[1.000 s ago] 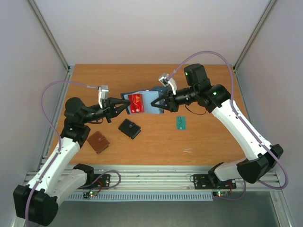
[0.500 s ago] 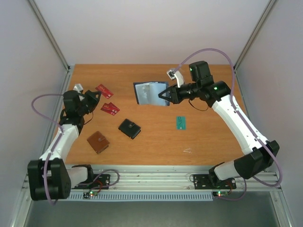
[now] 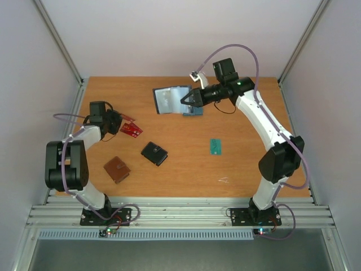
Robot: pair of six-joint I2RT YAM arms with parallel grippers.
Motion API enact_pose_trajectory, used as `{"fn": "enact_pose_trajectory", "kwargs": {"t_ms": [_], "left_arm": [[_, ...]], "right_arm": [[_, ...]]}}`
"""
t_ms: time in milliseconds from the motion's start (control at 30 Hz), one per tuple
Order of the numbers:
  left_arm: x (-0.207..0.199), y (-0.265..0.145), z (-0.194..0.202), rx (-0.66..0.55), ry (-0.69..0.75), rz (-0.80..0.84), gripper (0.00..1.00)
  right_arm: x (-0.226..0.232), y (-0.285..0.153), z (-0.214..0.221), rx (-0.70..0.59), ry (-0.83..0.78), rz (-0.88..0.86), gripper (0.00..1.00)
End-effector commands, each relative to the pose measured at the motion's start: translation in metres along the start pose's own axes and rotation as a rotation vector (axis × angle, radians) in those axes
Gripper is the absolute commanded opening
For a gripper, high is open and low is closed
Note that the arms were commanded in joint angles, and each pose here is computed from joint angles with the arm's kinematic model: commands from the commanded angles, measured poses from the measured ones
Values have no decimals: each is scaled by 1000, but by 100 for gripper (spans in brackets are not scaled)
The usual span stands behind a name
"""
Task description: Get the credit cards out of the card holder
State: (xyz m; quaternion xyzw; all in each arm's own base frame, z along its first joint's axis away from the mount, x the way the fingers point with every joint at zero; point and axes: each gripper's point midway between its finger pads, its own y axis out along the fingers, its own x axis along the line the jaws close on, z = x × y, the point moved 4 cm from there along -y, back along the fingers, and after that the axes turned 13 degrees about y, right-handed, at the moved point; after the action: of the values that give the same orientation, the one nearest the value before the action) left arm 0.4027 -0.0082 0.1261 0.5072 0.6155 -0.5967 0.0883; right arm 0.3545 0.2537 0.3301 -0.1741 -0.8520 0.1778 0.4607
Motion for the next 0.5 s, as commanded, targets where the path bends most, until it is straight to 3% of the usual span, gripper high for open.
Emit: {"fn": "enact_pose_trajectory", "kwargs": {"t_ms": [0,133,367,400,467], "left_arm": [[4,15,7,23,-35,-48,0],[15,22,25,32,-51,-87,0],[32,20,23,-17,-42,-172,2],[34,20,33,-4,-26,-202,8],[42,14,41,2,-14,-255,29]], "right_arm": [[2,2,-7,34,2,-51,1],[-1,4,-6,40,11,-52,1],[0,0,2,56,23,-45,2],[1,0,3,55,21,-42,2],[3,-3,4,52,19,-42,3]]}}
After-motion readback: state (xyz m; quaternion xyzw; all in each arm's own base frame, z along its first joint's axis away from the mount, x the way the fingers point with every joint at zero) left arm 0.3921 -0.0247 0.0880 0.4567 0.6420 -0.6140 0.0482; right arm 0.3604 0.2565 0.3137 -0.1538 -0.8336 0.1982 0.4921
